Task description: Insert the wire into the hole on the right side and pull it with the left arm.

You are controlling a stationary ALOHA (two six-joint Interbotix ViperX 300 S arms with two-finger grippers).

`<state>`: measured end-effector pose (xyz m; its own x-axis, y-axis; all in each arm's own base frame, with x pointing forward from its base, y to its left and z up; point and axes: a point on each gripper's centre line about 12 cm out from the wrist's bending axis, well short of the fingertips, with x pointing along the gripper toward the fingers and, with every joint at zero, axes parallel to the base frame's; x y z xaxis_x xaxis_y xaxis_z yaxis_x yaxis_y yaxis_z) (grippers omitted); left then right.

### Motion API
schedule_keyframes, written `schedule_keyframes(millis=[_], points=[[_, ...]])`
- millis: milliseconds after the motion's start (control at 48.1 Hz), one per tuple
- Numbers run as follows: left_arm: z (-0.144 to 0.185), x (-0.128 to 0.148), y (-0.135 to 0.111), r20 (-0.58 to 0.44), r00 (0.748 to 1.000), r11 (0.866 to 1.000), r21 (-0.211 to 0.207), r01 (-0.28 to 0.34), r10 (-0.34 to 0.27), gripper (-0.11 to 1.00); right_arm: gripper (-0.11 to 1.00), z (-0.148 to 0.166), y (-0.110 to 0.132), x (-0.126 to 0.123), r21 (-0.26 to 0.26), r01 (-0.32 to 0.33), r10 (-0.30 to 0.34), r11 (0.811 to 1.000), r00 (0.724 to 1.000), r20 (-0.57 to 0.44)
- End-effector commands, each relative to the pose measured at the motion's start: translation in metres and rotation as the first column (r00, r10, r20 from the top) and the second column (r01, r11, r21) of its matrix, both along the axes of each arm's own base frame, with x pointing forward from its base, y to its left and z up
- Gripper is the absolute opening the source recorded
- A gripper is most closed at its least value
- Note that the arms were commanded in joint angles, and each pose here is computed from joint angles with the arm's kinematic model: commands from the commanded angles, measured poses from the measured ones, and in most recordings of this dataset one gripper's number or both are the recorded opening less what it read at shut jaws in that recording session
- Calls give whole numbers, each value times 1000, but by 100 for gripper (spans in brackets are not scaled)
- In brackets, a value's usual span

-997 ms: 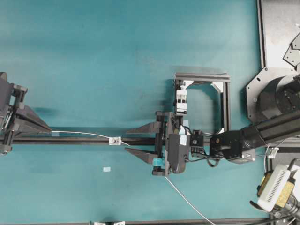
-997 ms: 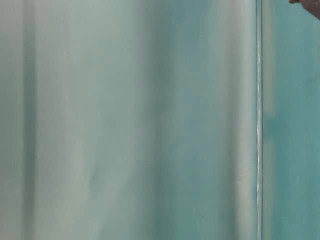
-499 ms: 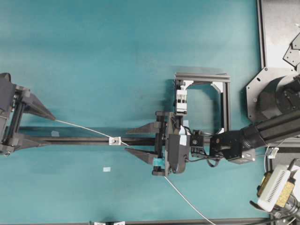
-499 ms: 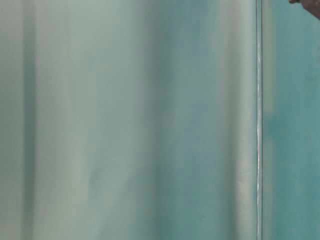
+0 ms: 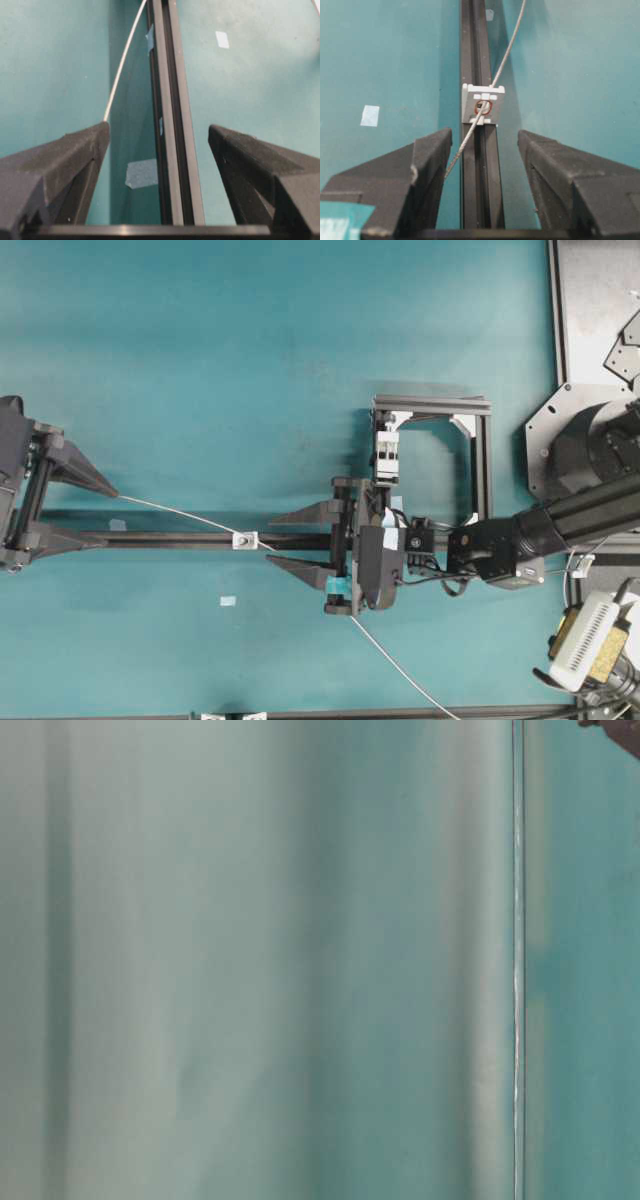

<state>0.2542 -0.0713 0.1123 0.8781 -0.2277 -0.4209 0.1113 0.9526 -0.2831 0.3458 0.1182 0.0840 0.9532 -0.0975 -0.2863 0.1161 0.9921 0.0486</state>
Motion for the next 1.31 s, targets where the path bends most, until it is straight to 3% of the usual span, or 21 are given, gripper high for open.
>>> schedule_keyframes(millis=[0,291,582,872,1288], points=[[6,4,3,23,1000,1000,-2,-14,14,86,65,18,1,3,21,-1,0,1000,999,49],[12,9,16,61,998,998,58,-38,35,85,64,37,-8,-9,35,6,-8,999,997,79],[18,12,27,87,994,995,60,-74,69,85,64,46,-24,-17,24,29,-32,999,996,89],[25,16,29,125,991,991,116,-65,51,85,64,50,-33,-16,-19,46,-44,999,995,93],[28,20,31,134,990,989,129,-70,53,85,64,48,-36,-17,-18,54,-52,998,995,84]])
